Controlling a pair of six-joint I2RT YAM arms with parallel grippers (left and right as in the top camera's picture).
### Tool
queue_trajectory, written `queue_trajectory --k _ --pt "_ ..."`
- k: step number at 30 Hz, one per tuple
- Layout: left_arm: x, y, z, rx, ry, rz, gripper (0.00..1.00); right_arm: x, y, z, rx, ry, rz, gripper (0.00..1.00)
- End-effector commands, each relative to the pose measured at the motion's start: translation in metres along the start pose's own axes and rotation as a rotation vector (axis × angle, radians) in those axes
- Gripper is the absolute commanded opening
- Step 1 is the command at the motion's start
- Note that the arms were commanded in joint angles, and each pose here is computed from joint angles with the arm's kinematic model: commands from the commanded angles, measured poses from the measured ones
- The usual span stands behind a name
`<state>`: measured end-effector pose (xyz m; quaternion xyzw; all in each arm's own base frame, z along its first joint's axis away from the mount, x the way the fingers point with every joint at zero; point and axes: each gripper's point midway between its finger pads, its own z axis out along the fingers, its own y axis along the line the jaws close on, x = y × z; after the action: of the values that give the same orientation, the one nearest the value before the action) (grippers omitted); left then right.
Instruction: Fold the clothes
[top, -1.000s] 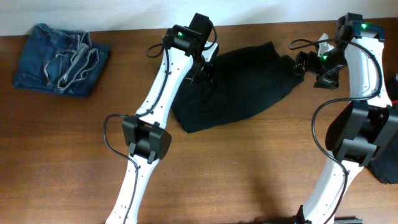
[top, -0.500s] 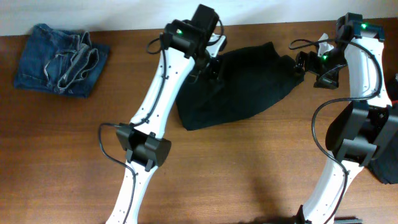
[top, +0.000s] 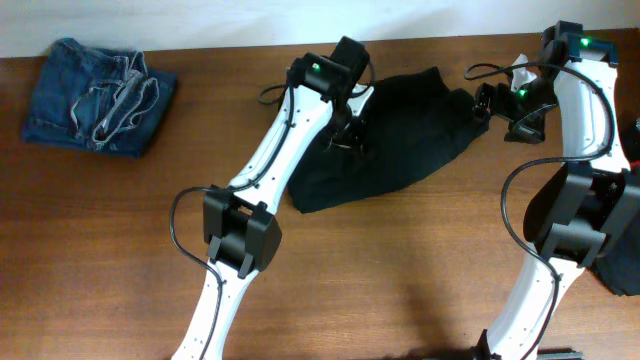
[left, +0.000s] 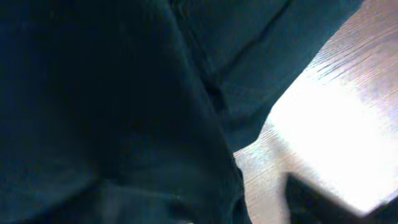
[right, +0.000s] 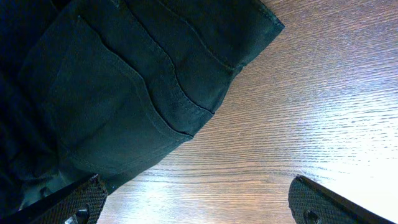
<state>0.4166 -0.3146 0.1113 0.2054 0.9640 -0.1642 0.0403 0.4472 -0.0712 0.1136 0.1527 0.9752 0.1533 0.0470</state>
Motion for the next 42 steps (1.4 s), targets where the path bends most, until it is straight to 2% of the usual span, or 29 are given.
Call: queue_trajectory --k 1,6,11,12,14,15,16,17,19,20,25,35,42 --pt "-0.003 -0.005 -0.010 0.016 -0.028 0.008 0.99 0.001 0.000 0.001 -0.012 0.007 -0.007 0.99" --pt "-0.010 -0.009 -0.019 0.021 -0.063 0.040 0.99 0.001 0.000 0.001 -0.012 0.007 -0.007 0.99" --pt "-0.027 -0.020 -0.063 0.012 -0.191 0.111 0.99 0.001 0.000 0.001 -0.012 0.007 -0.008 0.99" --pt "-0.030 -0.019 -0.071 -0.006 -0.216 0.115 0.98 0.001 0.000 0.001 -0.012 0.007 -0.007 0.99" --pt "-0.036 -0.012 -0.087 -0.067 -0.268 0.115 0.89 0.001 0.000 0.001 -0.012 0.008 -0.007 0.99" --pt "-0.039 -0.007 -0.092 -0.101 -0.288 0.098 0.74 0.002 0.000 0.001 -0.012 0.008 -0.007 0.99" --pt "-0.041 0.000 -0.094 -0.132 -0.302 0.064 0.40 0.002 0.000 0.001 -0.012 0.008 -0.007 0.99" --pt "-0.042 0.003 -0.094 -0.133 -0.301 0.057 0.23 0.002 0.000 0.001 -0.012 0.008 -0.007 0.99" --pt "-0.043 0.011 -0.089 -0.138 -0.293 0.040 0.04 0.001 0.000 0.001 -0.012 0.008 -0.007 0.99" --pt "-0.044 0.015 -0.085 -0.140 -0.286 0.034 0.01 0.001 0.000 0.001 -0.012 0.008 -0.007 0.99" --pt "-0.047 0.028 -0.050 -0.134 -0.240 0.016 0.01 0.001 0.000 0.001 -0.012 0.008 -0.007 0.99" --pt "-0.022 0.034 0.059 -0.030 -0.010 -0.058 0.01 0.002 -0.001 0.001 -0.012 0.008 -0.007 0.98" --pt "-0.015 0.028 0.093 -0.018 0.033 -0.043 0.03 0.002 0.000 0.001 -0.012 0.008 -0.007 0.99"
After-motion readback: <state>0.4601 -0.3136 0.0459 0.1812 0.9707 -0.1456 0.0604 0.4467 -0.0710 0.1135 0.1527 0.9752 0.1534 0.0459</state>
